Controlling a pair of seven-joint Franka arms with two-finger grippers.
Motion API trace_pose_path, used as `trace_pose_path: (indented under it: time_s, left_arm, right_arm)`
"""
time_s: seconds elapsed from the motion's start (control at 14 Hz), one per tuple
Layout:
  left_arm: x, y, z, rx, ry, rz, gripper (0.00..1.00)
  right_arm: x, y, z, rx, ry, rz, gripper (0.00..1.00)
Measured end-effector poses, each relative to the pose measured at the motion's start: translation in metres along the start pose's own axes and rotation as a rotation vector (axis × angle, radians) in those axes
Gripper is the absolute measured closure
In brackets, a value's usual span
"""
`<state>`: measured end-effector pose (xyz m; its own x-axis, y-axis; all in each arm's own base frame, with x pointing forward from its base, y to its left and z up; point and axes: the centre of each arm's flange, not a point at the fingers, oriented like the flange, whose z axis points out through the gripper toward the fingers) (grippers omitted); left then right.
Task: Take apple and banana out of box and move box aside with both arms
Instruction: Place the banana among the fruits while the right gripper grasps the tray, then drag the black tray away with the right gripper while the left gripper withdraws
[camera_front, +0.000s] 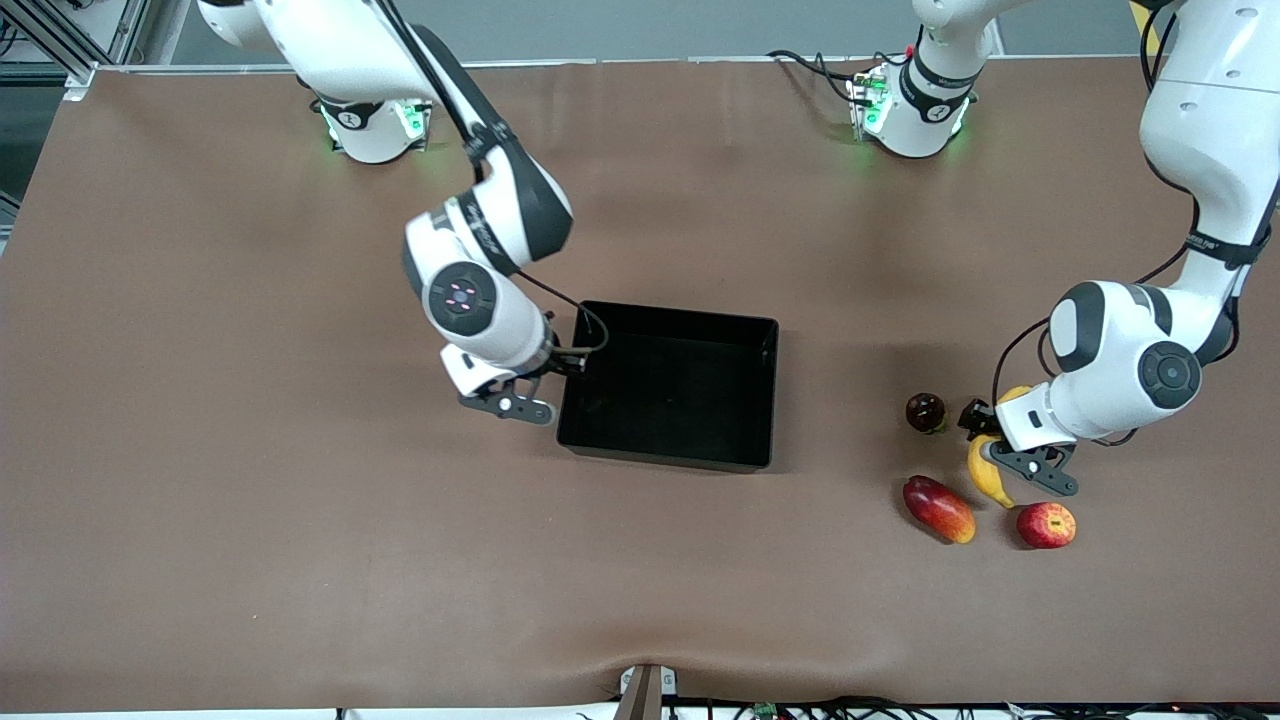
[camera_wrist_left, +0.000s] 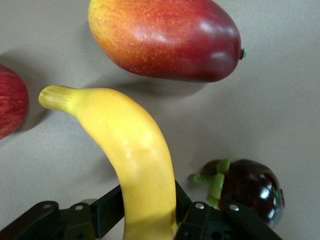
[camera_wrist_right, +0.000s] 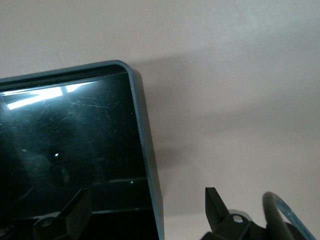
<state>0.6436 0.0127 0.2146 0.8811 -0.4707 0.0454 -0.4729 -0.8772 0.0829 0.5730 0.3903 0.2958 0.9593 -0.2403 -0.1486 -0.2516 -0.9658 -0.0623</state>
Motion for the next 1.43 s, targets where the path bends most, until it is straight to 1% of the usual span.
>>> trace_pose_path:
  time_s: [0.14, 0.21, 0.29, 0.43, 0.5, 0.57, 0.64, 0.71, 0.79, 0.86, 0.93, 1.07, 1.21, 1.43]
  left_arm:
    - [0.0, 0.0, 0.009, -0.005, 0.01, -0.002, 0.62]
    - [0.0, 0.0, 0.013, -0.009, 0.012, -0.003, 0.62]
    - [0.0, 0.0, 0.016, -0.012, 0.012, -0.003, 0.62]
    - [0.0, -0.001, 0.02, -0.017, 0.011, -0.005, 0.62]
    - [0.0, -0.002, 0.021, -0.016, 0.012, -0.007, 0.57]
    - [0.0, -0.004, 0.02, -0.015, 0.012, -0.009, 0.47]
    - [-0.001, -0.006, 0.02, -0.012, 0.012, -0.013, 0.42]
    - [-0.001, -0.008, 0.02, -0.011, 0.012, -0.015, 0.42]
    - [-0.002, -0.009, 0.02, -0.01, 0.012, -0.017, 0.37]
    - [-0.002, -0.01, 0.019, -0.009, 0.013, -0.019, 0.29]
    - [-0.002, -0.012, 0.018, -0.007, 0.017, -0.021, 0.18]
    - [0.002, -0.016, 0.008, 0.006, 0.033, -0.024, 0.0]
    - [0.008, -0.018, -0.014, 0.027, 0.05, -0.02, 0.0]
    - [0.014, -0.014, -0.072, 0.075, 0.054, -0.008, 0.0]
  right_arm:
    - [0.001, -0.004, 0.023, -0.007, 0.007, -0.001, 0.0]
    - [0.003, -0.004, 0.032, -0.006, 0.013, 0.004, 0.07]
    - [0.005, -0.004, 0.038, -0.001, 0.023, 0.012, 0.19]
    - [0.004, -0.004, 0.046, -0.004, 0.025, 0.019, 0.41]
    - [0.004, -0.005, 0.046, -0.004, 0.024, 0.022, 0.51]
    - [0.003, -0.005, 0.046, -0.004, 0.024, 0.027, 0.61]
    - [0.003, -0.006, 0.046, -0.004, 0.024, 0.03, 0.73]
    - [0.003, -0.005, 0.046, -0.007, 0.022, 0.031, 0.83]
    - [0.003, -0.005, 0.046, -0.01, 0.019, 0.027, 0.94]
    - [0.001, -0.005, 0.044, -0.011, 0.016, 0.028, 0.94]
    - [0.002, -0.005, 0.042, -0.014, 0.013, 0.032, 0.94]
    - [0.003, -0.001, 0.036, -0.033, -0.007, 0.035, 0.94]
    - [0.006, 0.007, 0.016, -0.044, -0.029, 0.016, 0.94]
    - [0.023, 0.044, -0.03, -0.057, -0.082, -0.018, 0.94]
